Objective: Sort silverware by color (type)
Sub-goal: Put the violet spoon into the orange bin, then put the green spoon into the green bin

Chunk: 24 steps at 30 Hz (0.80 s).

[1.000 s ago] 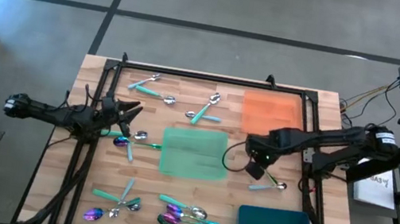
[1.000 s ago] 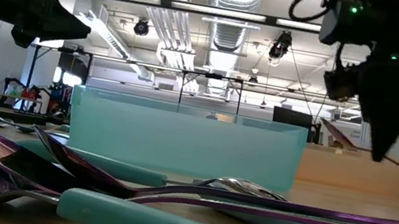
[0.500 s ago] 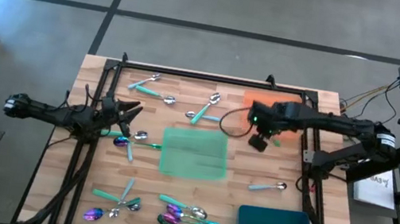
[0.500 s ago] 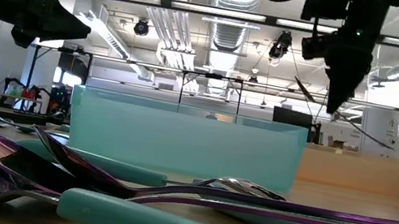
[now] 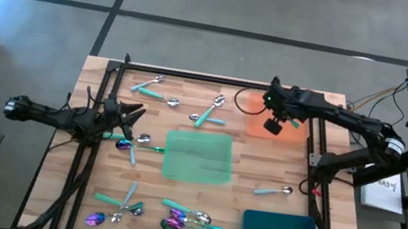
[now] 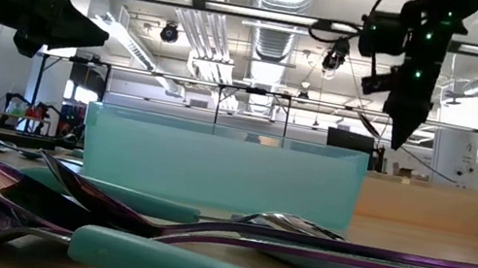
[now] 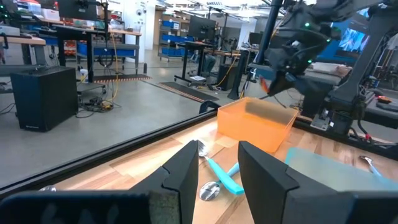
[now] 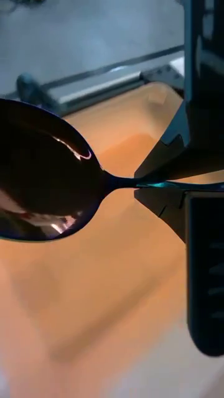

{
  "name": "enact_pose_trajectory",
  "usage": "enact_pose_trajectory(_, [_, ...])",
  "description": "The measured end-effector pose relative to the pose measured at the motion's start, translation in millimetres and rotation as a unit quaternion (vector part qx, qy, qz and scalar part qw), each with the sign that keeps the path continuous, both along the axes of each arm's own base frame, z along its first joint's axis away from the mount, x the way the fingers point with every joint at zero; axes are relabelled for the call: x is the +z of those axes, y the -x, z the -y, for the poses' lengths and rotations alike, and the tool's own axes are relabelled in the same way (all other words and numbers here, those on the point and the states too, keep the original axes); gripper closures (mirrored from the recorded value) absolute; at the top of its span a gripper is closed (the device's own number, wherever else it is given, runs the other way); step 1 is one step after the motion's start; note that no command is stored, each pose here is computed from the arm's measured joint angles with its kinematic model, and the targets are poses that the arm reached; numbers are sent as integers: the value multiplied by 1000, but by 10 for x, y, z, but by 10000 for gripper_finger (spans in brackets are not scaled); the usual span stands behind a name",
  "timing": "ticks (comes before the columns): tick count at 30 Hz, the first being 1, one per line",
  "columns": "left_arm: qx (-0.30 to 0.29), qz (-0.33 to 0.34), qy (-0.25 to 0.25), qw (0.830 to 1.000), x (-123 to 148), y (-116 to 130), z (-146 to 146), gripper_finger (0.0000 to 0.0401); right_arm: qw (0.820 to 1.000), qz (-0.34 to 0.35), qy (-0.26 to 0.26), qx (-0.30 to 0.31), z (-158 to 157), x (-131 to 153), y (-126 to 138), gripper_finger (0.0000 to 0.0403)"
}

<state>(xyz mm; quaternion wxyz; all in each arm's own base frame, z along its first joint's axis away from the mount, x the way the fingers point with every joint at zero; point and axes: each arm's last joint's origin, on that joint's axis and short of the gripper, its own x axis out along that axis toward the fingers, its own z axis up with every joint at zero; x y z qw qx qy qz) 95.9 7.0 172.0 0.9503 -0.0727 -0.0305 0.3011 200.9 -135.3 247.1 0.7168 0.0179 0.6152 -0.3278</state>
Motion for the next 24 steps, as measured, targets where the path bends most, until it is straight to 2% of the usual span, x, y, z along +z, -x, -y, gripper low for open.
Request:
enact_pose_trajectory(10, [0, 0, 0, 1000, 0, 0, 0, 304, 999, 13, 38, 14, 165, -147, 34, 391])
enact_pose_trajectory(17, [0, 0, 0, 1000, 0, 0, 0, 304, 995, 60, 36, -66, 165, -152, 28, 360])
enact_pose_trajectory(24, [0, 0, 0, 1000, 0, 0, 0, 304, 996, 55, 37, -55, 167, -151, 26, 343])
